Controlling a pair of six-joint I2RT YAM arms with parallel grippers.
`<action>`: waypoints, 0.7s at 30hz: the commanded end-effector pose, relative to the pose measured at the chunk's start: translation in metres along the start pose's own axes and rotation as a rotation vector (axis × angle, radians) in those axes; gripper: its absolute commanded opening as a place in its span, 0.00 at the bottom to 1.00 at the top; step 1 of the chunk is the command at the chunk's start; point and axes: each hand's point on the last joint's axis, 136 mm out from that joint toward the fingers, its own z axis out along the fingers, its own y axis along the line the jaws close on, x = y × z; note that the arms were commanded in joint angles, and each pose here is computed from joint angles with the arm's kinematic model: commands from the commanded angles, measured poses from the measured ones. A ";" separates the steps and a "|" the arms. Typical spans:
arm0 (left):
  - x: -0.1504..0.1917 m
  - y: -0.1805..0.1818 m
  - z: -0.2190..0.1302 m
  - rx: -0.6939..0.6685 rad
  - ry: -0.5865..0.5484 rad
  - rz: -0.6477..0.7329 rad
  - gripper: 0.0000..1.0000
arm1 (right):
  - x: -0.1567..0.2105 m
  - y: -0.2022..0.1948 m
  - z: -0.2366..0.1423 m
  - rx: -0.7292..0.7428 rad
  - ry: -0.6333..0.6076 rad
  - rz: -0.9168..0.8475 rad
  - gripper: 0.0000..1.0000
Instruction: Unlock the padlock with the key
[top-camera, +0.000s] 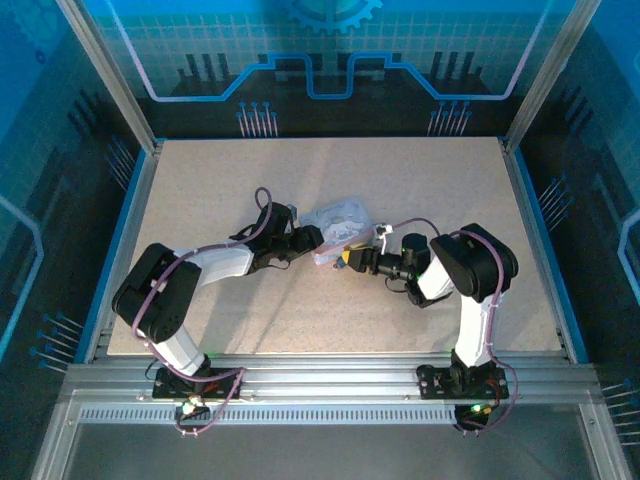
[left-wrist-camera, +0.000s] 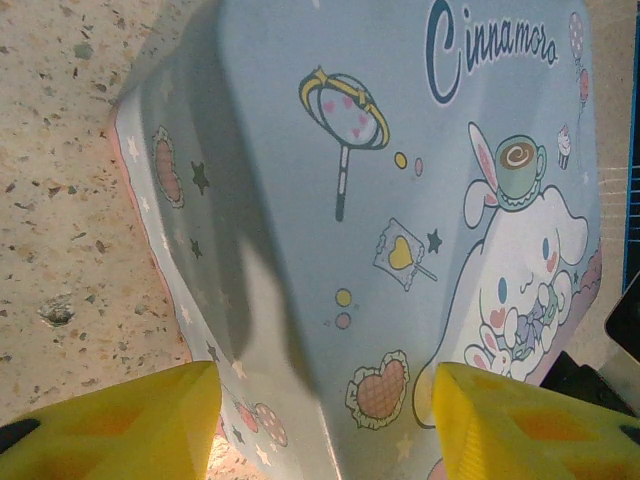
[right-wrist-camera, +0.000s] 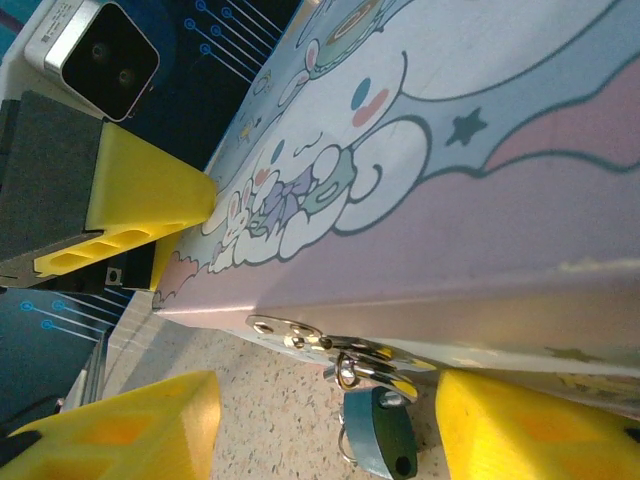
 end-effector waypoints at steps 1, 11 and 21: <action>0.025 0.023 0.004 -0.075 0.068 -0.008 0.59 | 0.005 0.006 0.008 -0.033 0.021 -0.010 0.59; 0.025 0.023 0.004 -0.076 0.065 -0.010 0.59 | 0.007 0.009 0.010 -0.054 0.033 -0.015 0.50; 0.026 0.023 0.004 -0.079 0.065 -0.012 0.59 | 0.010 0.004 0.012 -0.042 0.037 -0.003 0.36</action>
